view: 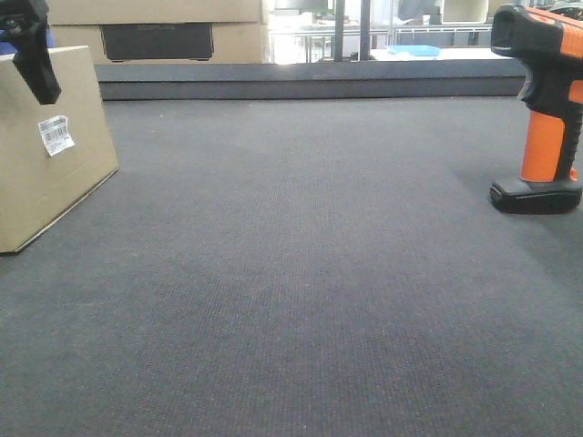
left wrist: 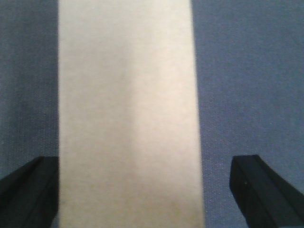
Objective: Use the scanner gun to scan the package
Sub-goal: 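Lower the left gripper and close it on the cardboard box, then lift and tilt the box with the left gripper, barcode facing the scanner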
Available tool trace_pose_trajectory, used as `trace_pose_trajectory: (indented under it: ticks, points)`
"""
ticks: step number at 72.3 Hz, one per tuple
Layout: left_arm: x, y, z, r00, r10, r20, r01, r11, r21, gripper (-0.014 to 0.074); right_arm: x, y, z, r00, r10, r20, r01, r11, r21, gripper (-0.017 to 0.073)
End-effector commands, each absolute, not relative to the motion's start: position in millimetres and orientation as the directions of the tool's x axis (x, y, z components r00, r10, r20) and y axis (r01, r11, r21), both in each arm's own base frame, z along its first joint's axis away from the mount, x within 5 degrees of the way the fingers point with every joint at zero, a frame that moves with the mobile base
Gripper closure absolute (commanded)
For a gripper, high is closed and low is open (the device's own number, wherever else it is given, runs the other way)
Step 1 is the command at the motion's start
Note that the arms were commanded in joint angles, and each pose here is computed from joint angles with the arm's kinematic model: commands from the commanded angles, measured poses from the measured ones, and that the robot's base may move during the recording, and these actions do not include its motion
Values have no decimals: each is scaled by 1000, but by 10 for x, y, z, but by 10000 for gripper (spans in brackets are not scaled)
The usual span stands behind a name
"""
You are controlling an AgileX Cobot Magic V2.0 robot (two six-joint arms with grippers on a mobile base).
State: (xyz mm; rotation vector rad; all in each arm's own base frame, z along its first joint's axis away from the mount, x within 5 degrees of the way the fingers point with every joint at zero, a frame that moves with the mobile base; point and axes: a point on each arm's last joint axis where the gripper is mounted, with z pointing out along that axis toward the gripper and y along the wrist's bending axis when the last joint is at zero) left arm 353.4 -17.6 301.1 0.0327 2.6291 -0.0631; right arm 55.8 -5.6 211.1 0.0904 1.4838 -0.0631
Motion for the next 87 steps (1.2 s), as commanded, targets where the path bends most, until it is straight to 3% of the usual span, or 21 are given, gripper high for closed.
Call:
trace_pose_trajectory:
  ticks: [1,28,35,42,56,75,87]
  points:
    - [3562,-186,3006,-869,3,-495,26,999,-40,-5,556,-57,2153,111,7,-994,99,995,18,727]
    - [3613,-161,2908,-880,-11,-475,-1,1000,-20,-3,556,-57,2153,111,7,-994,99,995,18,727]
    - [3613,-161,2908,-880,-11,-475,-1,1000,-20,43,556,-57,2153,111,7,-994,99,995,18,727]
    - [3606,-165,2904,-884,-15,-467,-3,1000,-26,198,556,-57,2153,111,7,-994,99,995,18,727]
    - [3577,-164,2896,-901,-14,-434,-4,1000,-24,711,556,-57,2153,111,7,-994,99,995,18,727]
    - [3537,-169,3207,-906,-48,-420,-35,999,-38,705,556,-57,2153,111,7,-994,99,995,18,727]
    - [3350,-342,3511,-878,-150,-455,-84,983,-160,705,556,-57,2153,111,7,-994,99,995,18,727]
